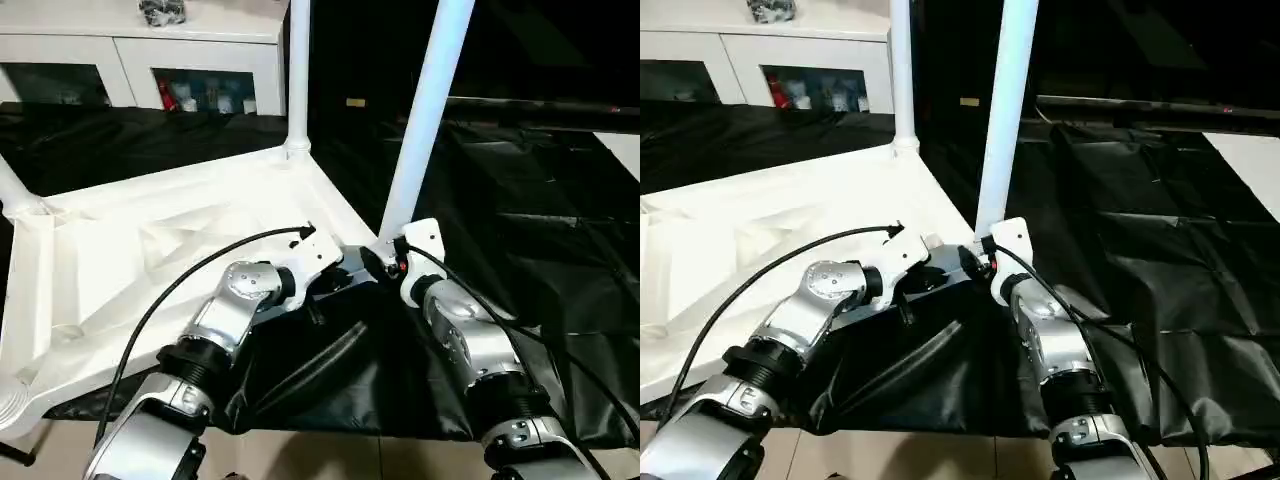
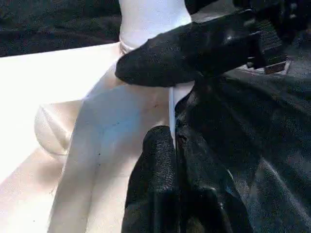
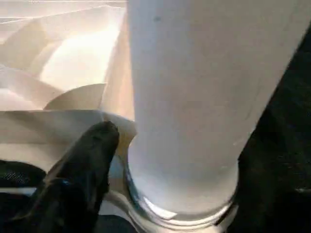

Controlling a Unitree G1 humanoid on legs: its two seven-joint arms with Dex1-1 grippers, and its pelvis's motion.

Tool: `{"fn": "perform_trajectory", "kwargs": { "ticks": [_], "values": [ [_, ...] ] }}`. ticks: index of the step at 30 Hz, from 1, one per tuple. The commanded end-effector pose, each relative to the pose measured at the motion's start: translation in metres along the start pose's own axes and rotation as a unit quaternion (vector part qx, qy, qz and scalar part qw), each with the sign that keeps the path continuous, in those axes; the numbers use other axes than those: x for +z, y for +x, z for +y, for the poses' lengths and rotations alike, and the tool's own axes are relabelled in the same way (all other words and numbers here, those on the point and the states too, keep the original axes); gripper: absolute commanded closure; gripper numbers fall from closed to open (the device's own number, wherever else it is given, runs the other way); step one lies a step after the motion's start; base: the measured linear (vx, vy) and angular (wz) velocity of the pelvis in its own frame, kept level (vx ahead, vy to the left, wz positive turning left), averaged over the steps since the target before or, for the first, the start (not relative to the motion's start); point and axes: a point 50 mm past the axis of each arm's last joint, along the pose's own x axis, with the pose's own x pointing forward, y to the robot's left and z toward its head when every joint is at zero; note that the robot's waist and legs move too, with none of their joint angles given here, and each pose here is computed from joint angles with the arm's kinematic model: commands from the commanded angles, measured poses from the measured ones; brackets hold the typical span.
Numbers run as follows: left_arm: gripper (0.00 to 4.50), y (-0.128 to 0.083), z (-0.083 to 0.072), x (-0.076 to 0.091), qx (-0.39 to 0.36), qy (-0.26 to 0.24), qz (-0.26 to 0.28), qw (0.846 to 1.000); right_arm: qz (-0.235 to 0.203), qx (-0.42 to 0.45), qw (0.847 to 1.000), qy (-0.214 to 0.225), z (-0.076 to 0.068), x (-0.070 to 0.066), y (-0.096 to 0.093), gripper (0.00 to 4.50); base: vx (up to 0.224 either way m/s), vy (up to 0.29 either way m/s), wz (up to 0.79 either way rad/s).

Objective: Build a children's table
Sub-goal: Rotate leg to tighten

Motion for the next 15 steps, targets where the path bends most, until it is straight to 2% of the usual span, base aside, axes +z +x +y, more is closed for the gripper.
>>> {"fn": "perform_trajectory", "kwargs": {
  "ticks": [1, 2, 4, 5, 9, 14, 15],
  "values": [
    [4.50, 0.001, -0.010, 0.015, -0.068, 0.038, -0.045, 0.996, 0.005, 0.072, 0.997, -0.012, 0.013, 0.000, -0.001, 0.51, 0.000, 0.000, 0.00],
    [4.50, -0.003, -0.009, 0.014, -0.079, 0.042, -0.045, 0.995, 0.010, 0.089, 0.996, -0.026, 0.009, 0.000, -0.006, 0.33, 0.000, 0.000, 0.00],
    [4.50, -0.007, -0.008, 0.012, -0.089, 0.046, -0.045, 0.994, 0.016, 0.107, 0.993, -0.043, 0.006, 0.000, -0.010, 0.28, 0.000, 0.000, 0.00],
    [4.50, -0.013, -0.006, 0.009, -0.103, 0.050, -0.040, 0.993, 0.020, 0.144, 0.987, -0.065, 0.002, 0.002, -0.018, 0.28, 0.000, 0.000, 0.00],
    [4.50, -0.018, -0.006, 0.007, -0.121, 0.053, -0.036, 0.991, 0.020, 0.177, 0.981, -0.081, 0.000, 0.004, -0.025, 0.28, 0.000, 0.000, 0.00],
    [4.50, -0.035, -0.007, 0.000, -0.177, 0.060, -0.027, 0.982, 0.026, 0.272, 0.956, -0.110, 0.001, 0.008, -0.042, 0.28, 0.000, 0.000, 0.00],
    [4.50, -0.035, -0.007, 0.000, -0.179, 0.061, -0.026, 0.982, 0.027, 0.278, 0.954, -0.111, 0.001, 0.008, -0.043, 0.45, 0.000, 0.000, 0.00]
  ]
}}
